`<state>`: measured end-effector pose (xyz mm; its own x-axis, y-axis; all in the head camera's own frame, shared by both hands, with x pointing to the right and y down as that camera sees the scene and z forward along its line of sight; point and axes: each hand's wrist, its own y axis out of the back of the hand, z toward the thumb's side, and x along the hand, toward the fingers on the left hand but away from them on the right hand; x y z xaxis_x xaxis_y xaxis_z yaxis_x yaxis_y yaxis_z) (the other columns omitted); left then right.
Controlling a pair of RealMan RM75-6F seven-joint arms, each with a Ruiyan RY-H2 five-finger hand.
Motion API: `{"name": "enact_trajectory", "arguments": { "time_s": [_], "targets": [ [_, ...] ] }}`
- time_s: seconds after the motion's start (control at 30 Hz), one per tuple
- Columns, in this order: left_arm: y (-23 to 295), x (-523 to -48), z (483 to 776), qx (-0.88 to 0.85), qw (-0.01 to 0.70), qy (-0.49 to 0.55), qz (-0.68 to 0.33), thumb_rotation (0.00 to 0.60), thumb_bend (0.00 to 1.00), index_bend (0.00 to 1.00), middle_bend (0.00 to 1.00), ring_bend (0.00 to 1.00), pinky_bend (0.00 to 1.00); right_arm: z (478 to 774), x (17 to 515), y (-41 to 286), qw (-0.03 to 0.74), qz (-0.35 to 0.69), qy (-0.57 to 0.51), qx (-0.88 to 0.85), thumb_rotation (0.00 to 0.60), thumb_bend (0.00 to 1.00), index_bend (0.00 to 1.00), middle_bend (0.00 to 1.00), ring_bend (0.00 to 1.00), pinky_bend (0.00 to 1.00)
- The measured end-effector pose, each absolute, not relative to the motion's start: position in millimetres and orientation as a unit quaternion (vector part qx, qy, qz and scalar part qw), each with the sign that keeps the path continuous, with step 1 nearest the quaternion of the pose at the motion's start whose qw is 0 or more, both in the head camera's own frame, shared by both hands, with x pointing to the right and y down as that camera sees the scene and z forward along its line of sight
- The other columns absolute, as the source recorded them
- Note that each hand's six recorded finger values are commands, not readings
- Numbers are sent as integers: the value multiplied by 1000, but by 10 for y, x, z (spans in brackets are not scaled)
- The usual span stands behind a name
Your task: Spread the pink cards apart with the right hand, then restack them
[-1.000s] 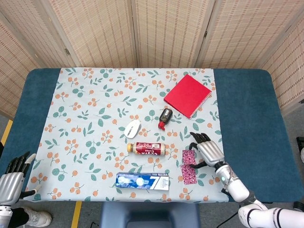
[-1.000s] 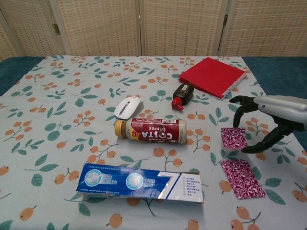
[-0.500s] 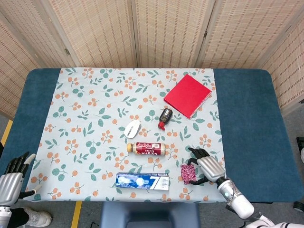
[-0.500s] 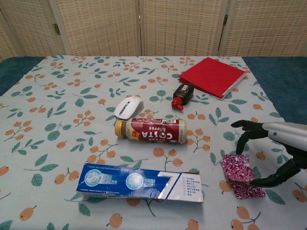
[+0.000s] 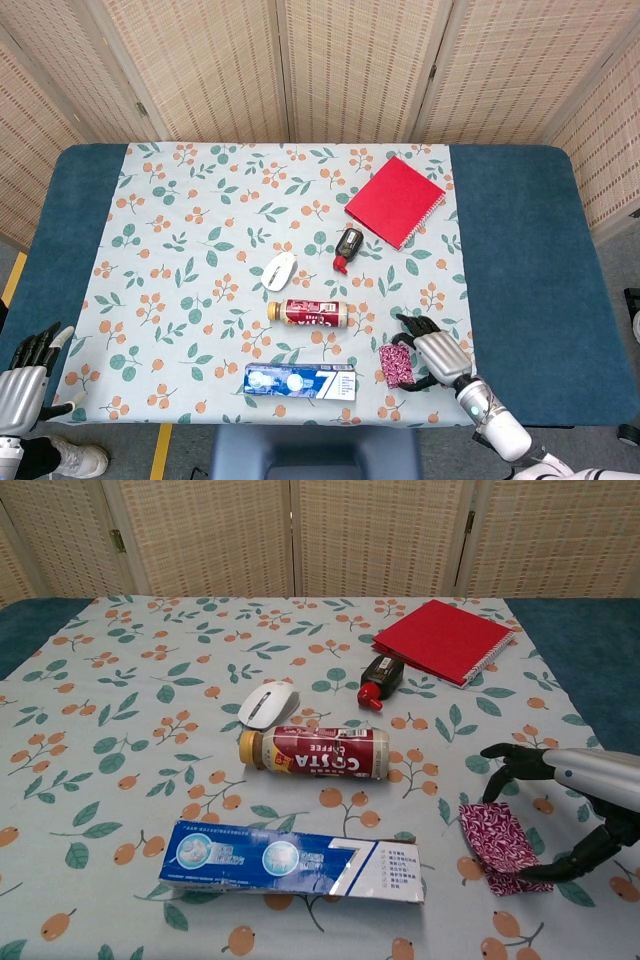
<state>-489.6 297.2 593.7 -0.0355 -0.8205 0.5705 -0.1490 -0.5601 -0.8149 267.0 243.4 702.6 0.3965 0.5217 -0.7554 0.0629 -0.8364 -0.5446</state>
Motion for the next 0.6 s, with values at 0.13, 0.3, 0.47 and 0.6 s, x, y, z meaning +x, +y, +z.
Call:
{"name": "enact_trajectory", "arguments": {
  "time_s": [0.13,0.3,0.47,0.6],
  "targets": [
    [2973,-4904,5941,-637,274,380,-612,600,242,72,4,33,0,7043,2669,2458,220,521,-179,-805,450,205,258,38,0,0],
    [2972,-4902,5951,-638,274,379,-611,600,242,72,4,33,0,7040,2677,2479,220,522,-179,-804,449,205,250,38,0,0],
    [2971,-4891,5966,-641,273,377,-611,600,242,72,5,33,0,7059,2694,2508,220,526,-175,-802,449,205,228,35,0,0],
    [2969,-4897,5967,-640,272,378,-611,600,242,72,5,33,0,7065,2697,2518,220,527,-176,-801,448,204,215,34,0,0]
  ]
}}
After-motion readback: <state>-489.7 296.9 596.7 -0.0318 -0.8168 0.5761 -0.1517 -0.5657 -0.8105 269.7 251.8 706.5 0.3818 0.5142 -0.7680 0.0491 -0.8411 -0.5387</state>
